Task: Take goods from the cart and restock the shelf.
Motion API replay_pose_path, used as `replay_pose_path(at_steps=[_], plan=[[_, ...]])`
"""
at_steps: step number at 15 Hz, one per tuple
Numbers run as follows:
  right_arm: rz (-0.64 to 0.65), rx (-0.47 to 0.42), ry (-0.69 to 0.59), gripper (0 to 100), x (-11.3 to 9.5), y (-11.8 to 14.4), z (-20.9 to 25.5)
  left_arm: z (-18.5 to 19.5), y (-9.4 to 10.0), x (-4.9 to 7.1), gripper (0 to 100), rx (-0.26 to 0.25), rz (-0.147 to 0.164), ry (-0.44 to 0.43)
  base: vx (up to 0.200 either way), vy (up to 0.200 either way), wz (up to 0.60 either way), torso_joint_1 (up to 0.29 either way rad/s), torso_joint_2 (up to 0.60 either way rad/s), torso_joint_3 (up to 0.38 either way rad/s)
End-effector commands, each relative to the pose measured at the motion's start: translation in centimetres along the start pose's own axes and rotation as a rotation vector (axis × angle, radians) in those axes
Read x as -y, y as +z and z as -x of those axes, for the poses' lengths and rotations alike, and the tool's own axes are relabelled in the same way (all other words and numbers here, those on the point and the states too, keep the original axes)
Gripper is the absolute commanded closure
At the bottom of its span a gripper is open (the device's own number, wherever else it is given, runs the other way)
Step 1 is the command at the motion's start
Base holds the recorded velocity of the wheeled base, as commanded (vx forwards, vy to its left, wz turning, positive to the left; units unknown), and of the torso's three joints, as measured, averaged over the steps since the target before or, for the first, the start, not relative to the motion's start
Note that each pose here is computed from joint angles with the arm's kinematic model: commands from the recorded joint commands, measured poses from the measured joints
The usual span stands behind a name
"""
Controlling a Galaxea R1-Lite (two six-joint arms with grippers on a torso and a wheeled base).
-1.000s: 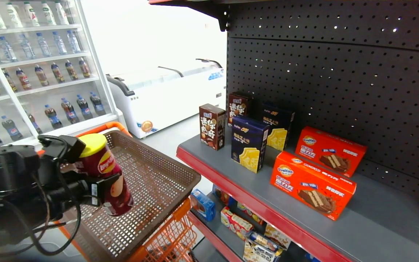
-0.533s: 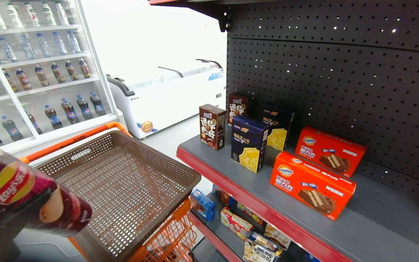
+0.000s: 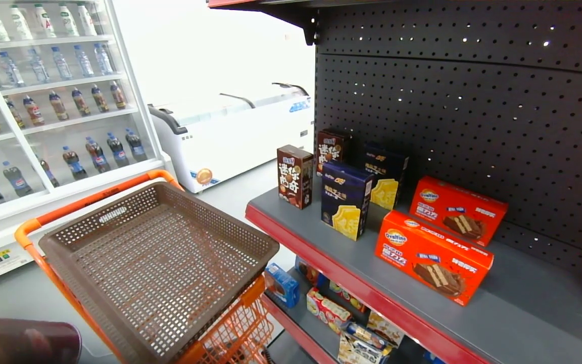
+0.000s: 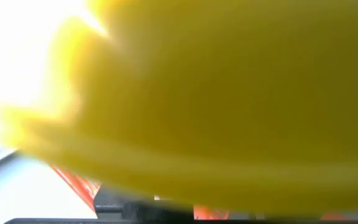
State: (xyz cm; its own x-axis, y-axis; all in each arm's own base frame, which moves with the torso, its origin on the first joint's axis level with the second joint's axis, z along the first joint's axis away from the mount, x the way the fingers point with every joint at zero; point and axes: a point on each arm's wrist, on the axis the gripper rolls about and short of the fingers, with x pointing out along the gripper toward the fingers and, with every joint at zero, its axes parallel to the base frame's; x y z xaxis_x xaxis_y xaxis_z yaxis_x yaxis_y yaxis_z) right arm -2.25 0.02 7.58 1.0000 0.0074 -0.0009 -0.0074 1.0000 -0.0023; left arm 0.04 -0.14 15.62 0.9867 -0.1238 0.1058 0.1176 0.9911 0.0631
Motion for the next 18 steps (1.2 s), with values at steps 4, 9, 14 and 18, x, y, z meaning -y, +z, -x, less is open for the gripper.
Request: replay_pose_path(at_steps=[4, 9, 14, 18], plan=[[0.001, -0.001, 0.0, 0, 0.0, 0.0, 0.0, 1.7, 0.0, 0.1, 100, 0.057, -0.008, 0.008, 0.0, 0.0, -0.15, 0.002, 0.0, 0.001], [0.001, -0.001, 0.0, 0, 0.0, 0.0, 0.0, 2.9, 0.0, 0.2, 100, -0.011, -0.005, -0.008, 0.0, 0.0, -0.6, 0.002, 0.0, 0.002], [0.001, -0.001, 0.002, 0, 0.0, 0.0, 0.0, 3.1, 0.1, 0.2, 100, 0.008, -0.008, -0.007, 0.0, 0.0, -0.6, 0.0, 0.0, 0.0], [0.001, -0.001, 0.0, 0, 0.0, 0.0, 0.0, 3.4, 0.3, 0.2, 100, 0.025, -0.007, -0.008, 0.0, 0.0, -0.6, 0.001, 0.0, 0.001]])
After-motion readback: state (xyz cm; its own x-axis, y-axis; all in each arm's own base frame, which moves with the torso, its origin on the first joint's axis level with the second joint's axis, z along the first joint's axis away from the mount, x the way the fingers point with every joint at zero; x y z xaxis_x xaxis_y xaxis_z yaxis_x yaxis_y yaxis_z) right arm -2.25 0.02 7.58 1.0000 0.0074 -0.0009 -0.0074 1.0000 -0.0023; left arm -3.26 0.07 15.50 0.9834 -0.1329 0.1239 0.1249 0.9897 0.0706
